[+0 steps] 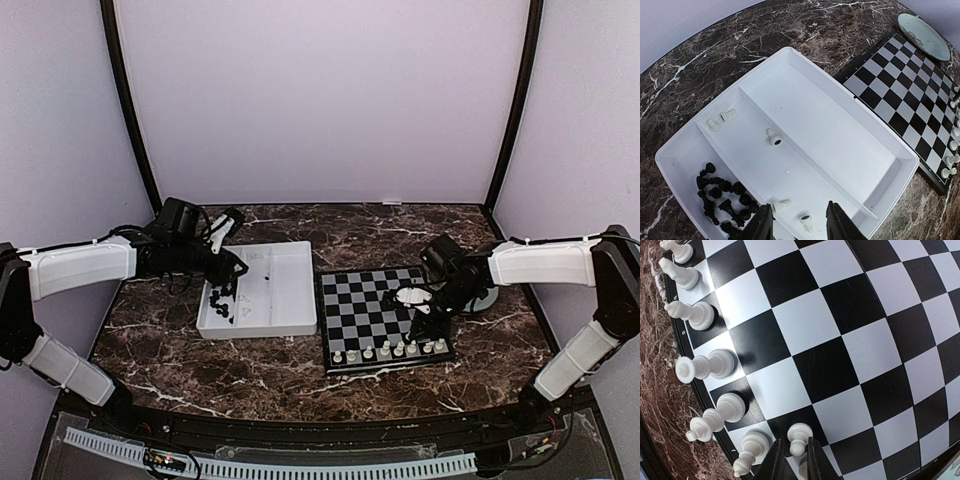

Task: Set up the chess pieces on the board
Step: Place the pawn at f2, then pick up the pawn from the storage box.

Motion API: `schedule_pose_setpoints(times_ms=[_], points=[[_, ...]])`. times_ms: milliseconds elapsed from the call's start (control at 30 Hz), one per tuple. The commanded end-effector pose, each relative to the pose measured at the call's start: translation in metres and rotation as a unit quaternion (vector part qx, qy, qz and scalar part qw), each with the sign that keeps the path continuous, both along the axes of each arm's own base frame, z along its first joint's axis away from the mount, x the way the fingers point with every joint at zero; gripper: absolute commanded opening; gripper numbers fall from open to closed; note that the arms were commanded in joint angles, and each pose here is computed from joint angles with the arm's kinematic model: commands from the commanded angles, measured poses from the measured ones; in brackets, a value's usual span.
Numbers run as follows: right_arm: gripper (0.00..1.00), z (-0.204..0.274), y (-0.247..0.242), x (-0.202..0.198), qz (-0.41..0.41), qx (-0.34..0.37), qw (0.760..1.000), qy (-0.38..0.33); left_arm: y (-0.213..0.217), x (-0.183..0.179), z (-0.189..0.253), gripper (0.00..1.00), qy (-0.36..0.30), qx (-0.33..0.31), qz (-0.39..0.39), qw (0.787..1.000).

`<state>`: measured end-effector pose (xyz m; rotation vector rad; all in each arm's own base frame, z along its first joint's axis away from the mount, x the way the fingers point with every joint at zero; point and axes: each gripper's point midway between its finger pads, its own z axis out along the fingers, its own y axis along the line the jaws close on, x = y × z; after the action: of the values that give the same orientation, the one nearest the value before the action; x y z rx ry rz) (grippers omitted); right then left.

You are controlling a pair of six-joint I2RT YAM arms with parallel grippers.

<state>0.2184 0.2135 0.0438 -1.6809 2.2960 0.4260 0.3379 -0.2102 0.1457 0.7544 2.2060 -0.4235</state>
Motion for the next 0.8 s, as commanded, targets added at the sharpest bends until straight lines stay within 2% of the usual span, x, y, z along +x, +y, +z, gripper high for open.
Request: schedule_pose_setpoints(times_ms=[0,233,400,600,767], points=[[0.2,0.014,0.004,0.005,0.002,0.007,1.0,-0.01,-0.001,-0.001,0.0,0.38,0.003,-0.006,-0.003,1.0],[0.22,0.044,0.013,0.019,-0.003,0.027,0.999,-0.032,0.001,0.004,-0.003,0.38,0.01,-0.008,0.015,1.0],[0.22,0.064,0.022,0.034,-0.014,0.052,0.998,-0.043,0.012,0.02,-0.008,0.37,0.034,0.005,0.086,0.996],[0.24,0.081,0.023,0.053,-0.058,0.104,0.992,-0.044,0.018,0.041,-0.017,0.35,0.063,-0.012,0.171,0.983],[0.25,0.086,0.019,0.058,-0.093,0.142,0.985,-0.037,0.003,0.059,-0.025,0.31,0.081,-0.017,0.166,0.983]])
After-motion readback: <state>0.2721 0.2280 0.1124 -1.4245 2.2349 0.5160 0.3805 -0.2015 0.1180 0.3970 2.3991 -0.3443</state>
